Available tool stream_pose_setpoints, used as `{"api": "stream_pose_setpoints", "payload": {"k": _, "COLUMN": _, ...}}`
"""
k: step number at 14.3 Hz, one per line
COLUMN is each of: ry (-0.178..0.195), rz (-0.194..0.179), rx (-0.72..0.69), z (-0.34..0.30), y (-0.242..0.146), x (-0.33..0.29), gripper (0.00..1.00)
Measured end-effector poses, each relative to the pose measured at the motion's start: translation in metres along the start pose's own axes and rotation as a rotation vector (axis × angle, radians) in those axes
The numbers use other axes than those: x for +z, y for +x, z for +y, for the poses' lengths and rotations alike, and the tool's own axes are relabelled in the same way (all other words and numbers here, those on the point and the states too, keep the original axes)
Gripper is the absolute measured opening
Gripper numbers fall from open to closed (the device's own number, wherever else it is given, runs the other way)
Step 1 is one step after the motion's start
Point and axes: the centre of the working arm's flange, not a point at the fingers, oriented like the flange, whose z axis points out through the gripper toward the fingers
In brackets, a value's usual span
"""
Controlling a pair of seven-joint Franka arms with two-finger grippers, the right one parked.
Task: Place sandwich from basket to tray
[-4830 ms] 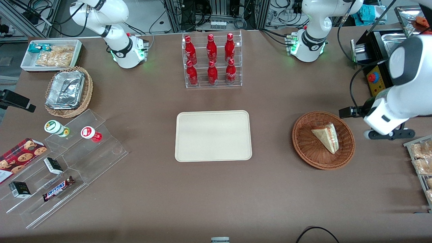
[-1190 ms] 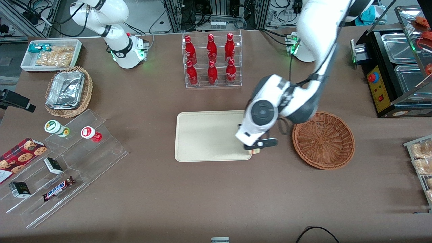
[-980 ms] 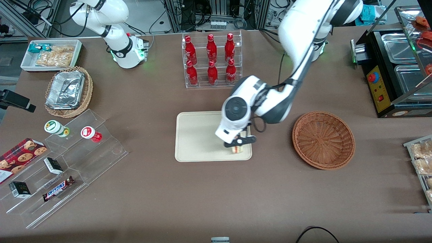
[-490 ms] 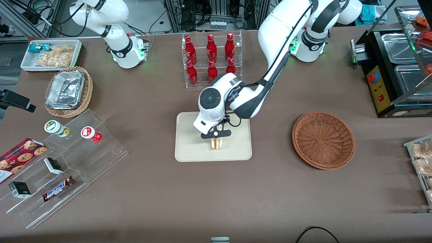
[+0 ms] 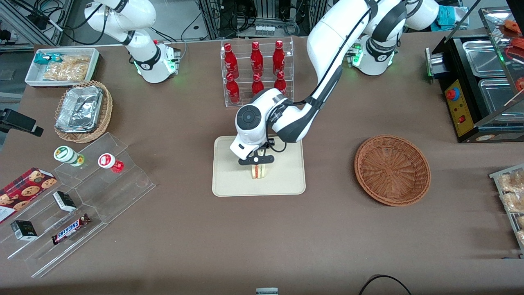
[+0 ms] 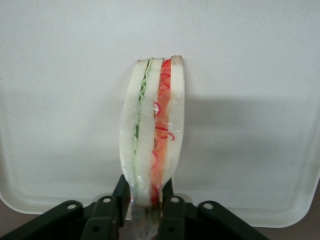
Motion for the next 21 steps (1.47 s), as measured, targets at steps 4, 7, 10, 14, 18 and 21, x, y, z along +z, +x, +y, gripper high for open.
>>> {"api": "stream_pose_setpoints", "payload": {"k": 4, "ry": -0.028, "rz": 0.037, "rx": -0.012, "z": -0.002, "y": 0.010, "x": -0.027, "gripper": 0.78}}
{"api": "stream_pose_setpoints", "payload": {"k": 7, "ry": -0.007, "rz": 0.046, "rx": -0.052, "z": -0.027, "y": 0.024, "x": -0.072, "gripper": 1.00}}
{"api": "stream_pose_setpoints", "payload": {"k": 10, "ry": 0.043, "rz": 0.026, "rx": -0.134, "z": -0.078, "y": 0.049, "x": -0.107, "gripper": 1.00}}
{"api": "stream_pose_setpoints", "payload": {"k": 14, "ry": 0.051, "rz": -0.001, "rx": -0.147, "z": -0.173, "y": 0.074, "x": -0.140, "gripper": 1.00}}
{"api": "stream_pose_setpoints", "payload": {"k": 18, "ry": 0.050, "rz": -0.044, "rx": -0.083, "z": -0.269, "y": 0.072, "x": -0.173, "gripper": 1.00}}
{"api": "stream_pose_setpoints", "payload": {"k": 21, "ry": 0.055, "rz": -0.112, "rx": -0.036, "z": -0.332, "y": 0.069, "x": -0.201, "gripper": 1.00}}
